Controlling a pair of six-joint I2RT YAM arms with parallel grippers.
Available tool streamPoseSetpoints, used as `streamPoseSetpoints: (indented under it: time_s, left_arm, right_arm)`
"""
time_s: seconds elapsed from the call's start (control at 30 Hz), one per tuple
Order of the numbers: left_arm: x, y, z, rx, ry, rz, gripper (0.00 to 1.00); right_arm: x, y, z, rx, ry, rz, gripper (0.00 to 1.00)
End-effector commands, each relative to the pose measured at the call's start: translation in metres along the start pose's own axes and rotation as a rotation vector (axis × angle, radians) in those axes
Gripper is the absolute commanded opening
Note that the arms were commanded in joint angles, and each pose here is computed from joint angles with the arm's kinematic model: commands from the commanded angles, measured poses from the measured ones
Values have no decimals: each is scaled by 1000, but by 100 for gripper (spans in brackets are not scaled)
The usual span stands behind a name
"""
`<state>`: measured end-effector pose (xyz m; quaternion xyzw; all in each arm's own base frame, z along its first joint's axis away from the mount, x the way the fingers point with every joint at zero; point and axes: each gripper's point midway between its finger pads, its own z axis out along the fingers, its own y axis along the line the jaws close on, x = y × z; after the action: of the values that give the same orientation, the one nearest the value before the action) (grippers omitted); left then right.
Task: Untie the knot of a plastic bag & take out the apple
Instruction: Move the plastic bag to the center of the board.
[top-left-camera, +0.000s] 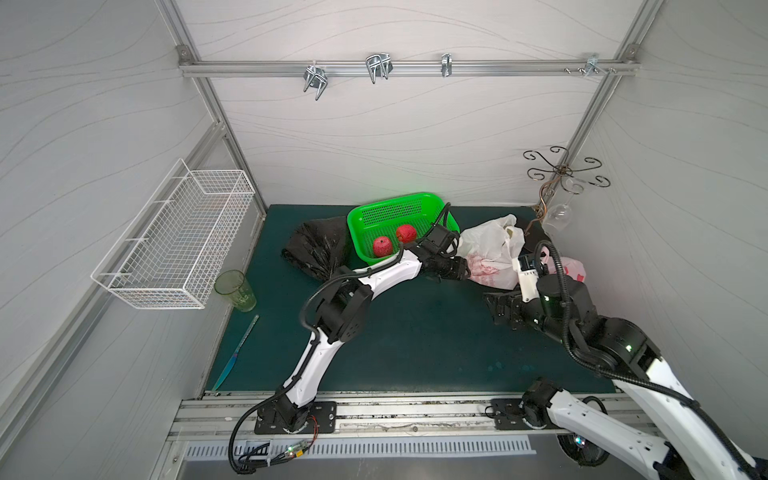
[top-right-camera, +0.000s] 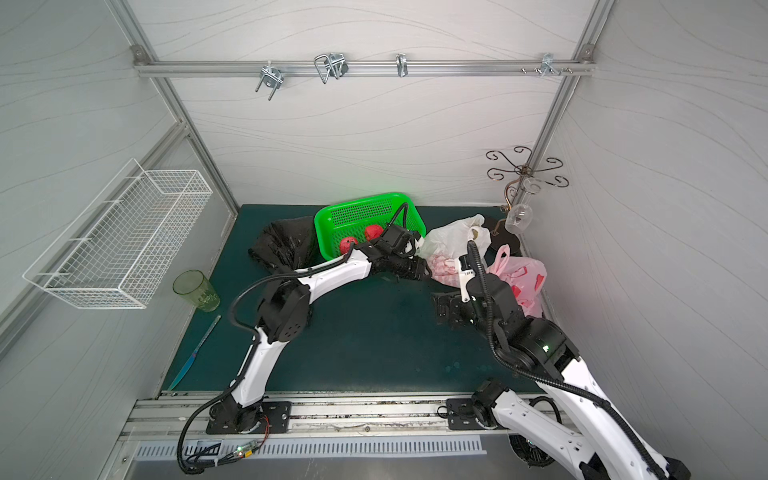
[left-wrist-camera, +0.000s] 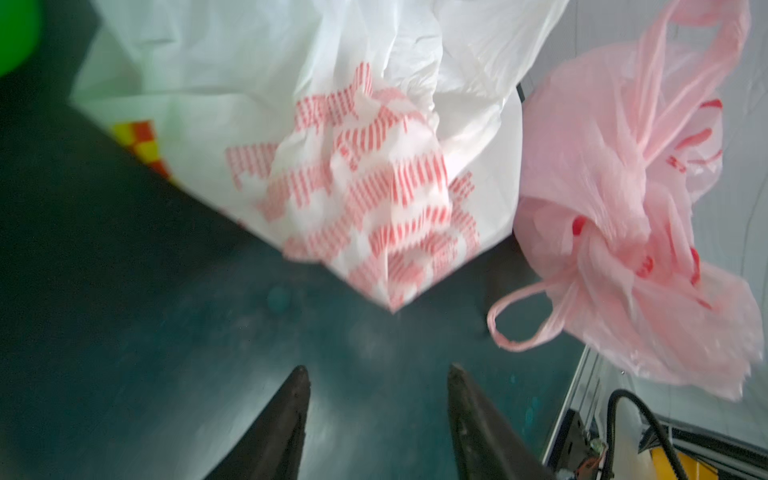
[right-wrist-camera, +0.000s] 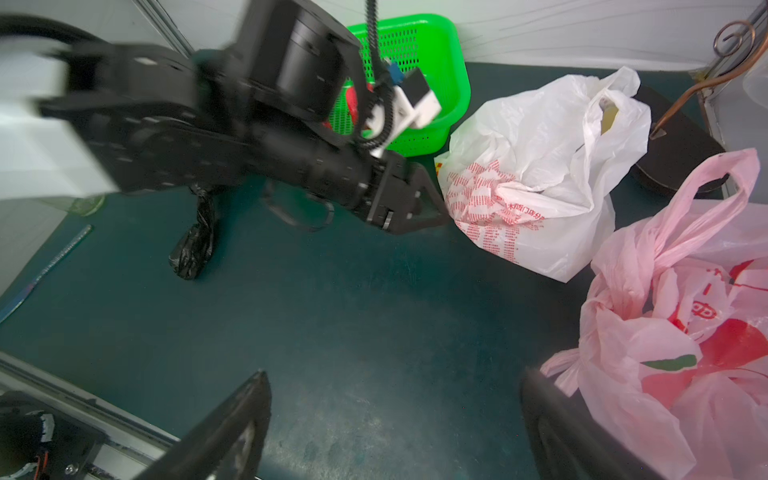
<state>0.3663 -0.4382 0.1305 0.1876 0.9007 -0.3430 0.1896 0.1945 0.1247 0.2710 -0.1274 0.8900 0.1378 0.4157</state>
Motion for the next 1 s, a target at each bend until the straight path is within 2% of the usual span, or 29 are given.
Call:
streamPoseSetpoints:
  time_s: [0.0, 0.17, 0.27, 0.33, 0.43, 0.63, 0.8, 0.97]
  left_arm:
    - [-33, -7, -101, -50, -188, 74, 62]
    - [14, 96, -183, -246, -193, -115, 67]
    - [37, 152, -226, -329, -269, -285, 71]
    - [49, 176, -242, -368, -314, -363, 74]
    - [60, 201, -247, -395, -353, -464, 77]
    - [80, 256, -233, -430, -401, -682, 76]
    - [87, 285, -231, -533, -433, -720, 75]
    - [82, 307, -233, -627, -463, -706, 76]
  right_arm:
    - [13, 13, 26, -64, 67, -5, 95]
    - [23, 39, 56, -177, 142, 7, 93]
    - [22, 47, 62, -212, 131, 19, 93]
    - [23, 50, 64, -227, 134, 21, 93]
    - [25, 53, 65, -242, 142, 18, 93]
    - [29, 50, 56, -246, 136, 18, 93]
    - [35, 43, 50, -228, 130, 18, 93]
    - [38, 42, 53, -223, 135, 19, 93]
